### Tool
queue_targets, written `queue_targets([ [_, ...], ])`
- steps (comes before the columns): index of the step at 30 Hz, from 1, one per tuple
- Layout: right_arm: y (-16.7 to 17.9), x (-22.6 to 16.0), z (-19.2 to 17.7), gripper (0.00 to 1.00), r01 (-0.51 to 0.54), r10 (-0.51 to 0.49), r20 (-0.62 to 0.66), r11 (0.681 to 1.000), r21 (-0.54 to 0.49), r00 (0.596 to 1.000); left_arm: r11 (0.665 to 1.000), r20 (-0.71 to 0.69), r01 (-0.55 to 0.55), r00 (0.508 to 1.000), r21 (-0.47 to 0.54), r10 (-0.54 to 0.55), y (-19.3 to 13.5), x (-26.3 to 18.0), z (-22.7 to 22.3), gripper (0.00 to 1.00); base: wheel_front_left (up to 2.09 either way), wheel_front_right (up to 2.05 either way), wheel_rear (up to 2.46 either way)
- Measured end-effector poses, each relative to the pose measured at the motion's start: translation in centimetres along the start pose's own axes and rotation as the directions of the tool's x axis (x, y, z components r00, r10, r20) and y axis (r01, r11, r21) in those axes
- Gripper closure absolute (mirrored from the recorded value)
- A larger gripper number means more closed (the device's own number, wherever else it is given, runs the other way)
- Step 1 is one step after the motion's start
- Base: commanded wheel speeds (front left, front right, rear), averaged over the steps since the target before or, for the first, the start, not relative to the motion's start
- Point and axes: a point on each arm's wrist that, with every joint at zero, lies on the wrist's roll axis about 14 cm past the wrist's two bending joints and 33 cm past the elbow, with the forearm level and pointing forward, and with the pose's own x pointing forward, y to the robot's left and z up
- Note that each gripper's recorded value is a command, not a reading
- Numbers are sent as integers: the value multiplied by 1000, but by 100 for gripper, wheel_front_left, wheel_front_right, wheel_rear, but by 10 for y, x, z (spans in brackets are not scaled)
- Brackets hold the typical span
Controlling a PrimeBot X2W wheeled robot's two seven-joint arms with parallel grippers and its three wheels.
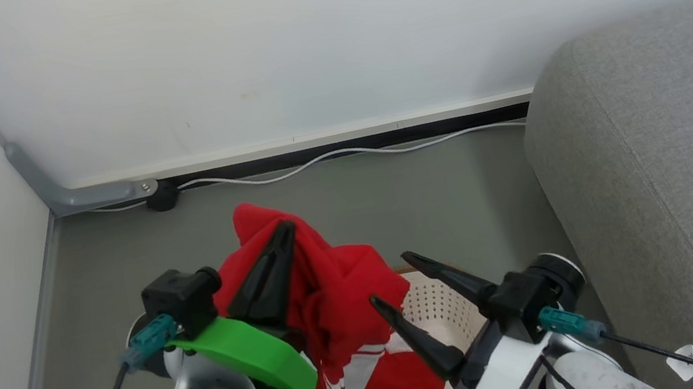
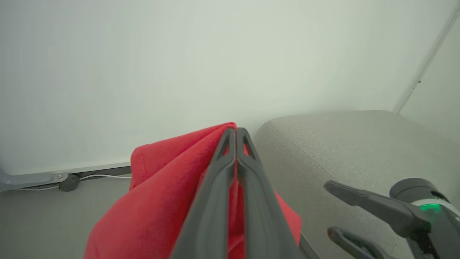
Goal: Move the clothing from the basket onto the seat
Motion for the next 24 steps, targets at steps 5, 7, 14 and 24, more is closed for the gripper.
queue_targets([
  [5,4,7,10,0,-31,31,26,999,-12,999,995,-24,92,995,-28,-93,-31,8,-6,100,0,0,0],
  [7,-1,9,13,0,-21,21,34,1000,-10,999,990,-45,134,990,-39,-135,-45,9,-12,100,0,0,0],
  [14,-17,10,15,100,20,-20,39,1000,13,999,973,-62,223,972,-61,-227,-75,10,-15,100,0,0,0],
  [24,-40,0,15,100,105,-108,42,992,66,993,964,-64,246,965,-101,-253,-86,12,-18,0,0,0,0],
])
